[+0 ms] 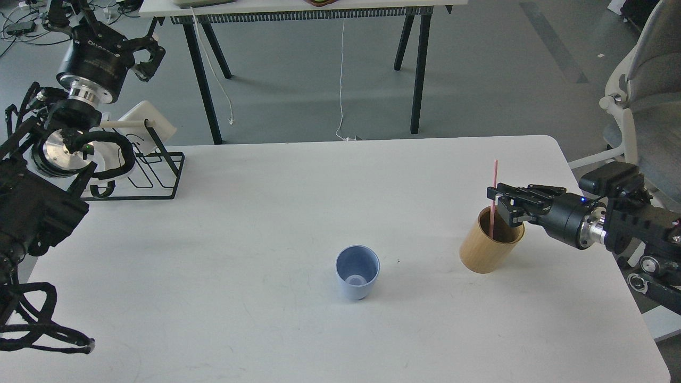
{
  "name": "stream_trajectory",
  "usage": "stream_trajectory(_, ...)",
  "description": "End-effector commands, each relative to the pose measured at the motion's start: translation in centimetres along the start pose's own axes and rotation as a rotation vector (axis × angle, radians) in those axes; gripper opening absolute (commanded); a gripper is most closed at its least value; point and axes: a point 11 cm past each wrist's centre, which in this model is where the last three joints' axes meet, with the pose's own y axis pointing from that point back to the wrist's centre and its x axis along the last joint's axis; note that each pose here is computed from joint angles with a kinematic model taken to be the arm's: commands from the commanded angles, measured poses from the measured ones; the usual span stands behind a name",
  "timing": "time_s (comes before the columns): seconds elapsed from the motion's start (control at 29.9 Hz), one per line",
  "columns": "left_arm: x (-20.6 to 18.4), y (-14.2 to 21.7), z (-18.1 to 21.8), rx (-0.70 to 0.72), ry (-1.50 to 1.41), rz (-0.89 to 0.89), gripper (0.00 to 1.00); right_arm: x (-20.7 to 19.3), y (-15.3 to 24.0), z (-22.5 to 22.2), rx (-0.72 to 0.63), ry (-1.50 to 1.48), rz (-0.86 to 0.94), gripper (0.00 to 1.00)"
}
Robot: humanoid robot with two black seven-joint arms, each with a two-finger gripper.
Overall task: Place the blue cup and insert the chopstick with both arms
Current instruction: 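Grasp the pink straw in the tan cup with the right gripper and lift, then move the straw over the blue cup and lower it inside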
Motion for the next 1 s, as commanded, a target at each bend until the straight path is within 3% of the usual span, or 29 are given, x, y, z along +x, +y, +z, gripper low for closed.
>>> stream_trajectory(0.0,0.0,0.0,-0.1,0.002,-0.002,0.0,1.0,0.2,-0.3,0.0,0.001,-0.003,0.005,0.19)
stream_trajectory(0.17,0.2,0.1,0.1,0.001,-0.008,0.003,1.0,0.2,-0.3,-0.1,0.004,-0.002,0.007,0.04)
stream_trajectory(0.37,0.4,0.1,0.3,-0.002,-0.009,0.008,1.0,0.9,0.2,-1.4,0.049,0.002,0.016,0.01)
stream_trajectory(0.53,0.4,0.2,0.3,-0.002,-0.01,0.01,1.0,2.8,4.2,0.2,0.007,0.054,0.021,0.01)
stream_trajectory(0.77,0.5,0.2,0.4,-0.006,-0.009,0.01,1.0,11.9,6.4,1.0,-0.029,0.141,0.196,0.01)
stream_trajectory(0.9,0.7,0.3,1.0,-0.012,-0.02,0.013,1.0,17.9,6.6,-0.6,0.004,0.108,0.348,0.01)
stream_trajectory(0.97,0.8,0.4,1.3,-0.014,-0.022,0.015,1.0,19.0,5.6,-2.4,0.063,0.063,0.392,0.0)
